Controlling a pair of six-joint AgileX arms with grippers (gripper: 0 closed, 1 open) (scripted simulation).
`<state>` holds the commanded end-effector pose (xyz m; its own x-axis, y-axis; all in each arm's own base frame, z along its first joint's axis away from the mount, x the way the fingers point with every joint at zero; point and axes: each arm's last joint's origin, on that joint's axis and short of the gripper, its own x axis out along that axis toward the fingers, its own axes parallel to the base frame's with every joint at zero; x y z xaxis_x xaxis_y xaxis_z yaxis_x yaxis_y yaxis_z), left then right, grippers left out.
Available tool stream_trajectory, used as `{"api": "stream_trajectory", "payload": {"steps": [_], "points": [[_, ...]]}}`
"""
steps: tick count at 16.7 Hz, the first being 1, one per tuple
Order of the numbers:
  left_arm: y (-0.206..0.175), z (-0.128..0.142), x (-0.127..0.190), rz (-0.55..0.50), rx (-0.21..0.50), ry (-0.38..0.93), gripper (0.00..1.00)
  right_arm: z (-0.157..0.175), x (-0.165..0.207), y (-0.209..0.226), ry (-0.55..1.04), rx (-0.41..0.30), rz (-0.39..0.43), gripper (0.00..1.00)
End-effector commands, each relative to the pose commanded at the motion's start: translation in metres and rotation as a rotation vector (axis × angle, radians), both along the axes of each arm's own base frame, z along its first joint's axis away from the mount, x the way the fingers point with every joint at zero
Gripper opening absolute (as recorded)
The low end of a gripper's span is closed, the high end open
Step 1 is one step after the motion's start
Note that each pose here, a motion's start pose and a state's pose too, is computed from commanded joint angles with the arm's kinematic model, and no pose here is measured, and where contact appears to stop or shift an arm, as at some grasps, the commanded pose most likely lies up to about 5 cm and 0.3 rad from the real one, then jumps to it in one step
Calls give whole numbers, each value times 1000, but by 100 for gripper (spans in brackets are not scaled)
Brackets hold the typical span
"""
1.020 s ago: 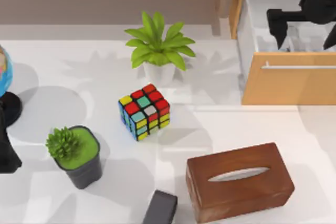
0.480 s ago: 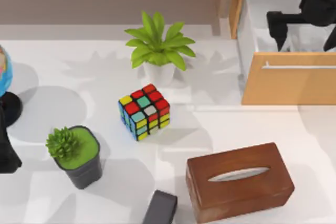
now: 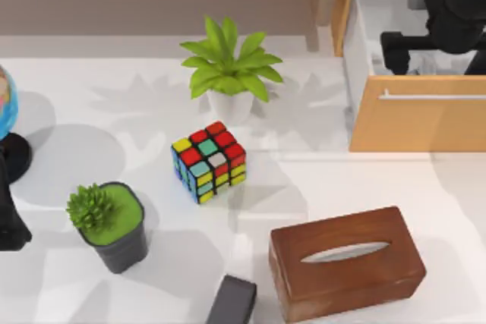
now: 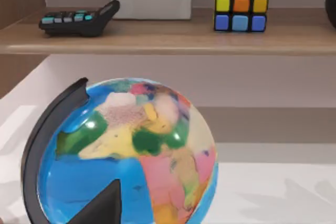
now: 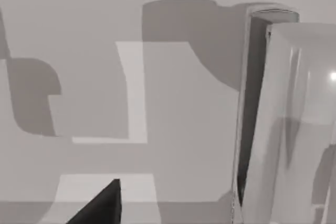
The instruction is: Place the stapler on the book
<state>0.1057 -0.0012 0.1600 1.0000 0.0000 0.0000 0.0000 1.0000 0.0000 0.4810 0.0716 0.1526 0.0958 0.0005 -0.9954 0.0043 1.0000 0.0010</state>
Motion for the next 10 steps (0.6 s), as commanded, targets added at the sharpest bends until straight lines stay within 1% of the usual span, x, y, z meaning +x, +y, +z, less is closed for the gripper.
{"api": "stream_trajectory", "payload": {"steps": [4,8,10], "points": [[0,0,0,0,0,0,100,-16,6,-1,-4,2,-1,100],[0,0,0,0,0,0,100,-16,6,-1,-4,2,-1,100],[0,0,0,0,0,0,100,-16,6,-1,-4,2,-1,85]]}}
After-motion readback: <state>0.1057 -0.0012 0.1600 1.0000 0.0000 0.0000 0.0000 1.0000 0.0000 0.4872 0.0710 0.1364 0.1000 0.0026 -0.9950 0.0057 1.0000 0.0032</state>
